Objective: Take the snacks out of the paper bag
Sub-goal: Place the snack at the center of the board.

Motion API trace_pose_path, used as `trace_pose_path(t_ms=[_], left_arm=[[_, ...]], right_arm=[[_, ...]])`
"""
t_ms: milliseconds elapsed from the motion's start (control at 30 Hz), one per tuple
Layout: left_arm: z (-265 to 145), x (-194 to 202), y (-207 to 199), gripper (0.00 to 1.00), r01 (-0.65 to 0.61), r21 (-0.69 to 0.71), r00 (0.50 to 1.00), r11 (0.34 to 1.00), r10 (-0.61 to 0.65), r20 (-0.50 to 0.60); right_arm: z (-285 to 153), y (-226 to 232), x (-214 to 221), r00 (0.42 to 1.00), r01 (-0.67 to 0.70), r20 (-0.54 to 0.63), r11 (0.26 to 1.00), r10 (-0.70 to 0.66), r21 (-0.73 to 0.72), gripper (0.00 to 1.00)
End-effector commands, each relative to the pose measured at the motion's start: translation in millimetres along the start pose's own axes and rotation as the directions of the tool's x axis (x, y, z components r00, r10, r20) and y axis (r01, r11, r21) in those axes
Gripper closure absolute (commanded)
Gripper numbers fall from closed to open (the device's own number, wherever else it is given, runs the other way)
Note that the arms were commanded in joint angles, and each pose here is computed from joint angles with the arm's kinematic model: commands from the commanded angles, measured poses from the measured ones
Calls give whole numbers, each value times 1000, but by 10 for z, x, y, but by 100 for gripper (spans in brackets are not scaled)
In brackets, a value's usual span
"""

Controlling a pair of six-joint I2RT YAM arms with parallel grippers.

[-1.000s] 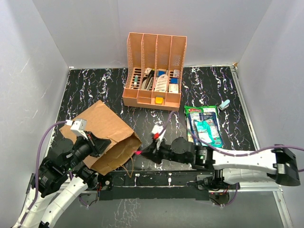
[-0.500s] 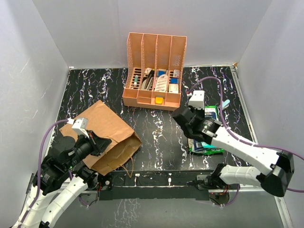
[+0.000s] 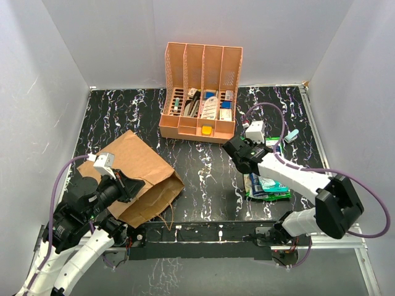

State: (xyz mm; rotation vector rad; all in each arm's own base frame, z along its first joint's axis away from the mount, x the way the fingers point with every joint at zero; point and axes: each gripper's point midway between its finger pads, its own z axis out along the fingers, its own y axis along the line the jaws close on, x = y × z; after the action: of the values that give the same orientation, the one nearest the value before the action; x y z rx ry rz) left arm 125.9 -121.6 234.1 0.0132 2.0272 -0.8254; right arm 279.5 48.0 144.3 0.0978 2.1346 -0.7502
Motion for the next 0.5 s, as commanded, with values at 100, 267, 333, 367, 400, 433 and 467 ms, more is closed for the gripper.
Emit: trace_pose_path(t_ms=[100,267,333,367,400,433,467], left_arm=[[-13,-33,-31,100,-2,8,1000,1000,2,3],[-23,-35,-31,100,-3,8,1000,1000,3,5],[-21,-38,-33,100,-2,9,1000,1000,2,7],[-19,-34,-34,100,-4,10,1000,1000,4,4],[-15,-33,-36,100,-4,11,1000,1000,4,3],[-12,-34,-38,100,-4,11,1000,1000,4,1],[-8,-31,-39,100,-5,11,1000,1000,5,-2]], right_arm=[[183,324,-15,997,-76,-2,996,76,-47,93],[261,521,232,994,-88,-67,992,82,-94,93],[283,540,299,993,-96,-77,991,89,-89,93],[297,541,333,993,-94,-80,992,87,-84,93],[314,537,368,992,-95,-85,993,89,-75,93],[336,523,391,992,-100,-88,993,94,-64,93],[353,515,417,991,-101,-91,993,96,-57,93]])
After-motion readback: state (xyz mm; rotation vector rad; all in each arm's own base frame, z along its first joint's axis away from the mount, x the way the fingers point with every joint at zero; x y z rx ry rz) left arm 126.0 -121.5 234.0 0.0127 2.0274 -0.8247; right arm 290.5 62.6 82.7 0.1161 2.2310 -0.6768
